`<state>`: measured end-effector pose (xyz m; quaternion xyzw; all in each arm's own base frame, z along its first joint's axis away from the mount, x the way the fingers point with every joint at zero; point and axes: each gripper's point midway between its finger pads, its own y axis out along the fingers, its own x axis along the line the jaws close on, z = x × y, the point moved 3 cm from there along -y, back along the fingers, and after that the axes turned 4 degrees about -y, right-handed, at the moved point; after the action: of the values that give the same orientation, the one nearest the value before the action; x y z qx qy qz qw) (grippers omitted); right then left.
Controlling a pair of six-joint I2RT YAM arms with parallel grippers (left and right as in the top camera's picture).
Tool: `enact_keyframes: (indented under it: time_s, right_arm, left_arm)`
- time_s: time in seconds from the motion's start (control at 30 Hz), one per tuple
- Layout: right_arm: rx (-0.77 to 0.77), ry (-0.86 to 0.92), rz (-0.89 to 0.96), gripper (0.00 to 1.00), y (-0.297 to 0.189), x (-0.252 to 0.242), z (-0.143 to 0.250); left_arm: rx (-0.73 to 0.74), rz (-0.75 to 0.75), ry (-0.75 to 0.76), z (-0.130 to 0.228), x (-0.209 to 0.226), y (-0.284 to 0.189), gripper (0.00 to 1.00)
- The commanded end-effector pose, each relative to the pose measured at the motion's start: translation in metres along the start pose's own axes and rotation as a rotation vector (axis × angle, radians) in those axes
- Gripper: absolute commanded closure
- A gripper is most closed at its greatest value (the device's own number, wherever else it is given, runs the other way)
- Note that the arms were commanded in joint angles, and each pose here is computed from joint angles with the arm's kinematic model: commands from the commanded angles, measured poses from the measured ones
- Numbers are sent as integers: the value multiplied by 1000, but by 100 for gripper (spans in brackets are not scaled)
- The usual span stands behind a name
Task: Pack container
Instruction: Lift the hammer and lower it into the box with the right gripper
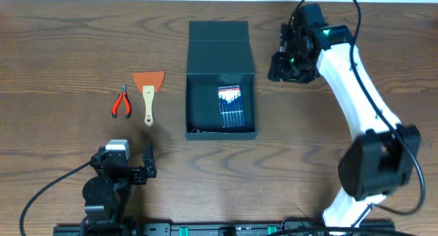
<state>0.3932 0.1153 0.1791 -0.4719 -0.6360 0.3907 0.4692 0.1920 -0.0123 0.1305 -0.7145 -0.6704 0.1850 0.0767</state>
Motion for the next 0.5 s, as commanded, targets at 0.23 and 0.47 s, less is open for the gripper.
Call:
enact_keyframes:
  time_s: [0.23, 0.47]
  right_arm:
    - [-61, -210, -163, 68, -60, 110, 40]
    - [43, -475, -165, 68, -33, 156, 79]
  left_arm:
    - [14, -13, -5, 7, 3, 3, 2]
    - [14, -13, -5, 7, 3, 3, 2]
